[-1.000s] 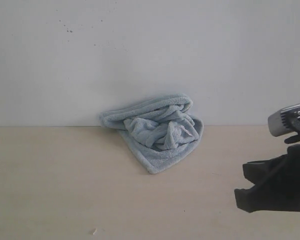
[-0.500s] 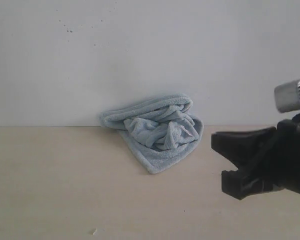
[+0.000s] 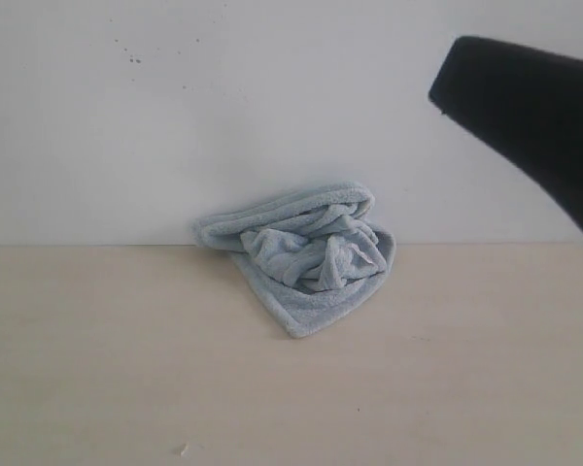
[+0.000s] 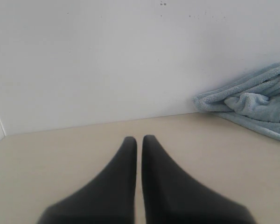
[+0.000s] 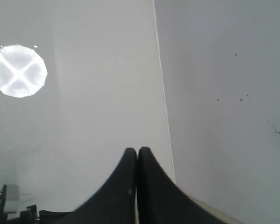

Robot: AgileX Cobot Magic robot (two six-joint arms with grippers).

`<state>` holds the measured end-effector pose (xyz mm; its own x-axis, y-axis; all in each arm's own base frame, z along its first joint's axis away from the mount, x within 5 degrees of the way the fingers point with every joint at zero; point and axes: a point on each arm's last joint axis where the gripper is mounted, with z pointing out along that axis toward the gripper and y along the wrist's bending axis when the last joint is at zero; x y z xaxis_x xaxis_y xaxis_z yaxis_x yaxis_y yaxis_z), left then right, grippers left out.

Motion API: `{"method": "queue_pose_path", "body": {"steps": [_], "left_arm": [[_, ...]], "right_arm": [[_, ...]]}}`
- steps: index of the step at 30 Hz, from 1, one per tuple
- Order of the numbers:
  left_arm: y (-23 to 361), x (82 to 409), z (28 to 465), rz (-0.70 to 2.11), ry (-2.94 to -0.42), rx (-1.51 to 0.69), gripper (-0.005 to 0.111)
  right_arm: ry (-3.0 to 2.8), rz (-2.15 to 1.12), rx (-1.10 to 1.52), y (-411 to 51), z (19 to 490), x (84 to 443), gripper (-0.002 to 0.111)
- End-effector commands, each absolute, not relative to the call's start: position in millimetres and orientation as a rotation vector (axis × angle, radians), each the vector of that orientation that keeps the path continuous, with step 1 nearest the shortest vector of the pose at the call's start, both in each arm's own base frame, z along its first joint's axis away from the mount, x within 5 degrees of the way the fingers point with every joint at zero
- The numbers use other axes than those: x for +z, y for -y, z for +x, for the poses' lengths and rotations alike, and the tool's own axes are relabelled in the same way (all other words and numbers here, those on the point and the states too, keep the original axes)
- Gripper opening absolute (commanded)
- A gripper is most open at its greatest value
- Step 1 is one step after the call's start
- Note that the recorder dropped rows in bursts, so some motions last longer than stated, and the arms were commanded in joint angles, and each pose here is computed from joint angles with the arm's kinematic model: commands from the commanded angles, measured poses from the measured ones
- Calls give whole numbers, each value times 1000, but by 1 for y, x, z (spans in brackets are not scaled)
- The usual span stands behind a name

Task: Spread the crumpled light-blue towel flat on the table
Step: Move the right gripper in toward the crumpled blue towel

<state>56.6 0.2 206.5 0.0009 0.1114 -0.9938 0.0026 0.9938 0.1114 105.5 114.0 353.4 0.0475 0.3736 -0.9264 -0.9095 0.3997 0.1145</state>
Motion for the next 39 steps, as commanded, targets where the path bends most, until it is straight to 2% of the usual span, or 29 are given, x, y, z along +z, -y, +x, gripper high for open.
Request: {"method": "queue_pose_path", "body": {"steps": [1, 9, 14, 22, 26, 29, 32, 35, 37, 39], "left_arm": [[0, 206, 56, 84, -1557, 82, 4], [0, 206, 56, 84, -1557, 82, 4], [0, 206, 56, 84, -1557, 82, 4], [0, 206, 56, 84, -1557, 82, 4], [0, 206, 56, 84, -1557, 82, 4], [0, 206, 56, 84, -1557, 82, 4], [0, 206, 56, 84, -1557, 82, 4], [0, 206, 56, 84, -1557, 82, 4], [0, 206, 56, 84, -1557, 82, 4], [0, 206, 56, 84, -1557, 82, 4]], "right_arm": [[-1194, -592, 1109, -111, 98, 354, 0], [-1657, -866, 898, -113, 98, 307, 0], [-1758, -632, 746, -100, 115, 295, 0], [-1703, -108, 204, -50, 146, 302, 0], [-1643, -55, 104, -42, 149, 317, 0], [-1567, -155, 13, -42, 149, 342, 0], [-1475, -416, 67, -60, 144, 367, 0], [-1369, -766, 377, -93, 123, 378, 0], [-1328, -1006, 612, -114, 108, 371, 0], [-1391, -1093, 808, -125, 104, 357, 0]]}}
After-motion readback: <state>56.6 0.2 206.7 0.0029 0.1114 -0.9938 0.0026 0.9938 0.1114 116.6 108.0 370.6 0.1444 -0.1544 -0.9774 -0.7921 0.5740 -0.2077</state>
